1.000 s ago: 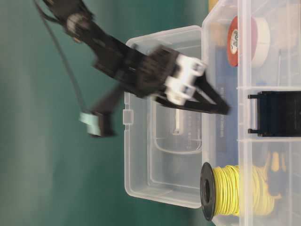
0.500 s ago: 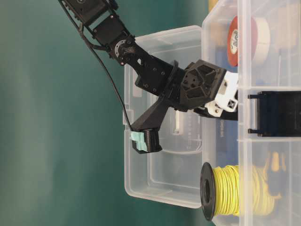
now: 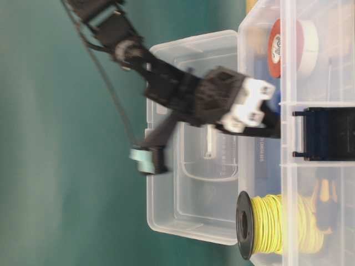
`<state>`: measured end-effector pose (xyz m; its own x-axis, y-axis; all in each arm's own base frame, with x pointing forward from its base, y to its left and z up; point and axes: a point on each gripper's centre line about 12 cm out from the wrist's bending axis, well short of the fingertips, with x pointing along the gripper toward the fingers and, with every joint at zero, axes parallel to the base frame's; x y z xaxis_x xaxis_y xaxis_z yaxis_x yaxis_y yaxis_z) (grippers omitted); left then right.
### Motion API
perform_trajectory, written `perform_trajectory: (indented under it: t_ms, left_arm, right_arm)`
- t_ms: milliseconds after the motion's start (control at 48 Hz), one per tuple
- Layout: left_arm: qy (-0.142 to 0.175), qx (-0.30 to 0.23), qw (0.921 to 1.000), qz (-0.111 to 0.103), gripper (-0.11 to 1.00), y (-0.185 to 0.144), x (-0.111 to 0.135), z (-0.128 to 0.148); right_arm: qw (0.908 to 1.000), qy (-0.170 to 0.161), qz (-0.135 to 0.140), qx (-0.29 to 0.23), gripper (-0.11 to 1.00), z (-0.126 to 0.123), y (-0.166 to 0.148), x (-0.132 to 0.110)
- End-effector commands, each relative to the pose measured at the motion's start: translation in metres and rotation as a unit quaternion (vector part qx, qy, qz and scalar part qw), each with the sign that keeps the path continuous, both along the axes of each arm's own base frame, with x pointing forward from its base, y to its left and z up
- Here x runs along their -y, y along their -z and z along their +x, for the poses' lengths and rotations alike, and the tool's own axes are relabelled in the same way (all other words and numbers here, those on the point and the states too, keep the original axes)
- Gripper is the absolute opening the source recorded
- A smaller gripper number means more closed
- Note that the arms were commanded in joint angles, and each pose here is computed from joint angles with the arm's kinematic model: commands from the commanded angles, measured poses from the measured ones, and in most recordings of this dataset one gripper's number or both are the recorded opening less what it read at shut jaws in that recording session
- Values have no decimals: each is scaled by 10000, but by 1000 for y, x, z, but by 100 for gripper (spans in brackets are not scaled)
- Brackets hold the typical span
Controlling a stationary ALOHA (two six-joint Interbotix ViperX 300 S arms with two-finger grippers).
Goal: Pick the nipper from the toolbox among several items.
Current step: 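Close the right gripper on the blue pliers handle, then lift the pliers out of the toolbox and move them toward the front, then lower the pliers onto the table and open the right gripper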
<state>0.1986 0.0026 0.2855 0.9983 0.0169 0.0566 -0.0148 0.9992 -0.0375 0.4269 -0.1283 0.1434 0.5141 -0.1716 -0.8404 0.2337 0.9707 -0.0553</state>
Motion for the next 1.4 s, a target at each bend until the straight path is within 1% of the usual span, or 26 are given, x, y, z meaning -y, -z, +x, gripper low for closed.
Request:
perform_trajectory:
  t_ms: [0,187,292,437,583,708,833,916,1083,1187,1374]
  left_arm:
    - [-11,39,10000,-22,0,-3,0,2]
    - [-11,39,10000,-22,0,-3,0,2]
    - [-11,39,10000,-22,0,-3,0,2]
    - [-13,46,10000,-29,0,-4,0,2]
    - [-36,62,10000,-29,0,-4,-1,1]
    - [-81,69,9999,-21,0,-5,-3,1]
    - [-96,69,9999,-21,0,-5,-4,1]
    - [-104,62,9999,-21,0,-4,-4,1]
    - [-98,77,9999,-36,0,-4,-4,1]
    - [-97,62,9999,-44,0,-4,-4,1]
    - [-97,55,9999,-52,0,-3,-4,1]
  right_arm:
    - [9987,50,-145,485,13,-5,-50,2]
    - [9964,44,-231,812,13,-26,-104,-7]
    - [9938,-90,-273,1070,13,-38,-127,-24]
    - [9889,-529,-249,1365,13,-49,-144,-64]
    - [9812,-1058,-66,1609,13,-51,-142,-113]
    - [9762,-1367,158,1675,13,-47,-131,-149]
    - [9764,-1462,408,1535,13,-41,-108,-174]
    - [9783,-1413,592,1397,13,-34,-86,-186]
    - [9809,-1292,838,1186,13,-24,-44,-200]
    - [9839,-1097,1005,993,13,-19,-15,-204]
    - [9872,-815,1182,698,13,-16,20,-206]
